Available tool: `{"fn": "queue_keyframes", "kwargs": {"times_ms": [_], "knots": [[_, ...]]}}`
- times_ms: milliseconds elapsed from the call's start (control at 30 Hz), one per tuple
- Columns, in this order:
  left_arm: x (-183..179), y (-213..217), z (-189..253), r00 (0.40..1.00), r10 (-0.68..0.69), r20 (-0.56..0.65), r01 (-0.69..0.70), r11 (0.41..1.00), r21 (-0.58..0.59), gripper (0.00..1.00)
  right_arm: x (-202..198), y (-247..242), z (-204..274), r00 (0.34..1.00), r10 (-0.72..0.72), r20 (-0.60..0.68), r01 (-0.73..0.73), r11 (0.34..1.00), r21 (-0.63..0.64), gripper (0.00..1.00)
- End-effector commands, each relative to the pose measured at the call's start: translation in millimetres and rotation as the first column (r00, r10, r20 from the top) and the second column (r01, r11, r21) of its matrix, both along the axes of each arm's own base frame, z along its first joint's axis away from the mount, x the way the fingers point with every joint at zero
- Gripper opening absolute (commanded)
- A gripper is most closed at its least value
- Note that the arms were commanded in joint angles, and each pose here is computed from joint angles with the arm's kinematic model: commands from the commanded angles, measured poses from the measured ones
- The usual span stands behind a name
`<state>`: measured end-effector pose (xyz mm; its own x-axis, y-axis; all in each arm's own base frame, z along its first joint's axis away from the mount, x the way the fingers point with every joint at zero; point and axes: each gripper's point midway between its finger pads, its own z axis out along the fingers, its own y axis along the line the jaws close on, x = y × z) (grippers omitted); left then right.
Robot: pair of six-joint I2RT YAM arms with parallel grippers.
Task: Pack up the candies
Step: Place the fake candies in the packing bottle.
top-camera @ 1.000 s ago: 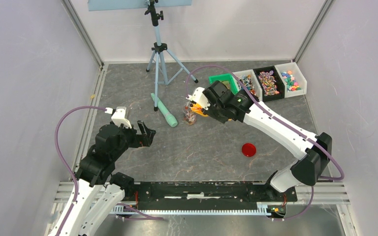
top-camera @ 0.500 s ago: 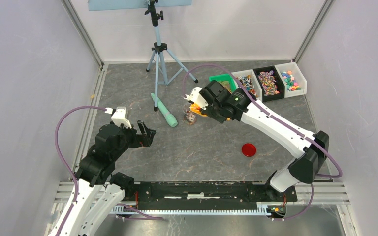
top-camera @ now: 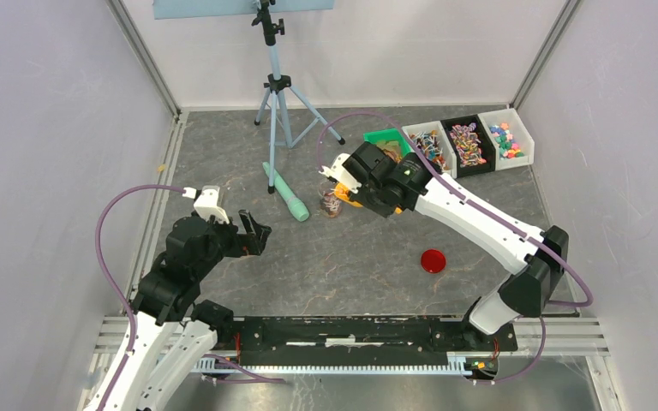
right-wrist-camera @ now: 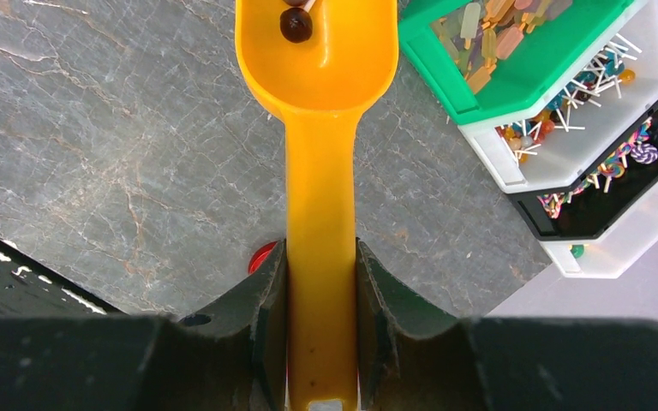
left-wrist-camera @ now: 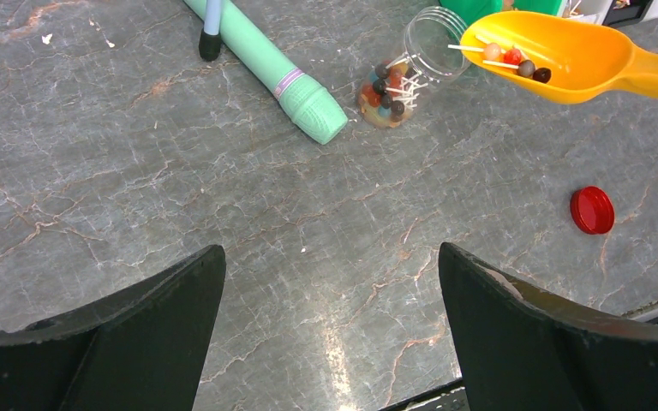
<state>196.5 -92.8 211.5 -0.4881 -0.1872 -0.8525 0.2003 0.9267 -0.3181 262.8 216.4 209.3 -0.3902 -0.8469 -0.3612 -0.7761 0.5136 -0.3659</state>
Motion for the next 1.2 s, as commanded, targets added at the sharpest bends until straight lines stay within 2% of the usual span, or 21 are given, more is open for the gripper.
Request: {"fn": "queue_keyframes", "kwargs": {"times_ms": [0, 333, 600, 833, 933, 1067, 1167], "knots": [[2.0, 0.0, 8.7, 0.999, 0.000, 0.035, 0.000, 1.000, -0.003, 1.00, 1.5, 6.6, 15.9, 0.999, -0.014, 0.031, 0.013, 1.000, 0.026, 0.00], [1.5, -0.9, 9.6, 0.999, -0.007, 0.041, 0.007, 1.000, -0.006, 1.00, 1.9, 10.3, 25.0, 0.998, -0.027, 0.049, 0.026, 0.999, 0.020, 0.00], [11.2, -18.5, 14.3, 0.999, -0.044, -0.014, 0.044, 0.997, -0.056, 0.88, 2.2, 9.9, 21.9, 0.999, -0.025, 0.045, 0.025, 1.000, 0.006, 0.00], [19.7, -42.7, 9.1, 0.993, -0.100, -0.068, 0.089, 0.984, -0.153, 0.84, 2.7, 10.3, 22.5, 0.998, -0.035, 0.044, 0.034, 0.999, 0.009, 0.00], [28.1, -56.3, 17.2, 0.990, -0.125, -0.060, 0.109, 0.969, -0.220, 0.74, 0.6, 12.3, 21.1, 0.999, -0.027, 0.030, 0.027, 0.999, 0.018, 0.00], [43.1, -94.7, 29.7, 0.964, -0.250, -0.093, 0.203, 0.913, -0.353, 0.57, -0.5, 14.2, 22.3, 0.999, -0.018, 0.027, 0.017, 0.999, 0.028, 0.00], [61.7, -113.9, 31.4, 0.955, -0.277, -0.106, 0.206, 0.876, -0.436, 0.52, 0.4, 13.2, 23.8, 0.999, -0.021, 0.034, 0.020, 0.999, 0.028, 0.00]]}}
